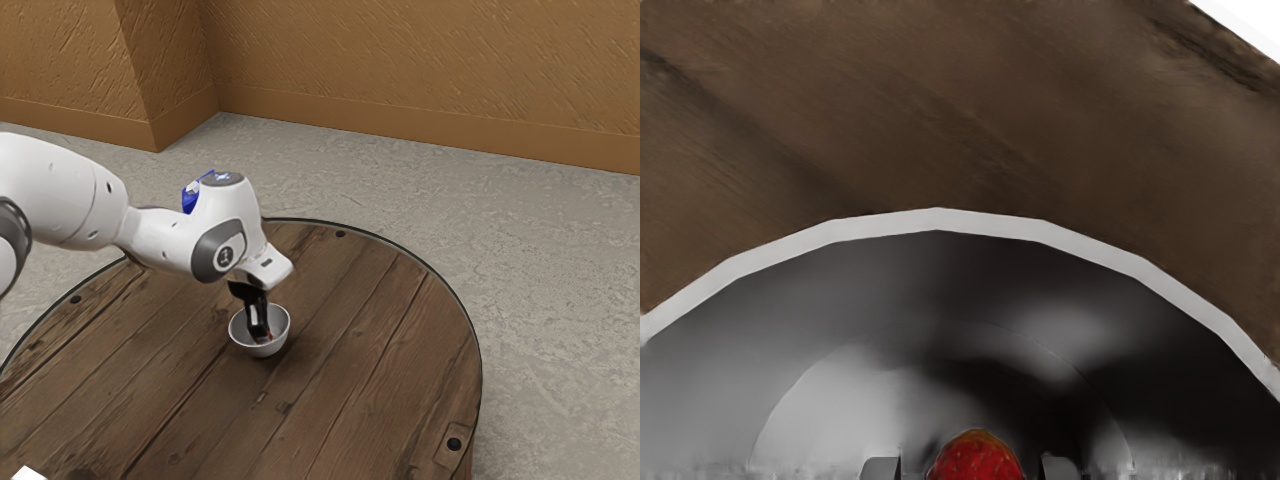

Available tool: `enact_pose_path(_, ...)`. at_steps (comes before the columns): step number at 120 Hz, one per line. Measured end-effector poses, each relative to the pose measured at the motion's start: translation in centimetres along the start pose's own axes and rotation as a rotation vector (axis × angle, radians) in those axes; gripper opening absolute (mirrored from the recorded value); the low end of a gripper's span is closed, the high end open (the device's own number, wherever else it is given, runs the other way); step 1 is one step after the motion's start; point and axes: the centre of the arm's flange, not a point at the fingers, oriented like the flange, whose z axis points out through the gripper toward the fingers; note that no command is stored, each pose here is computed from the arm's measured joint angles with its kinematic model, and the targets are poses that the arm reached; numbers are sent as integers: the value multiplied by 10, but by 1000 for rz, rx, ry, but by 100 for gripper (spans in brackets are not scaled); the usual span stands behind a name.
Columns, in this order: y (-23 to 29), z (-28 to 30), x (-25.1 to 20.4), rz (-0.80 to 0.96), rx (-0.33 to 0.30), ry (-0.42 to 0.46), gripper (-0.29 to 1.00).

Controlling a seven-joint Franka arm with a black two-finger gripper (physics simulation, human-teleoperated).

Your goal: Take strawberry from the bowl

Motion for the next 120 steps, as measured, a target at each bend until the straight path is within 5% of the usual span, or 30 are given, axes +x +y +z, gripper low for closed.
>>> enact_pose_path(21,26,-58,-3,13,61,46,3)
enact_pose_path(42,108,-86,0,80,64,60,3)
enact_pose_path(62,176,-80,13,142,49,38,4)
enact_pose_path(99,196,-42,30,94,2,5,7)
enact_pose_path(120,210,-51,45,104,20,30,41)
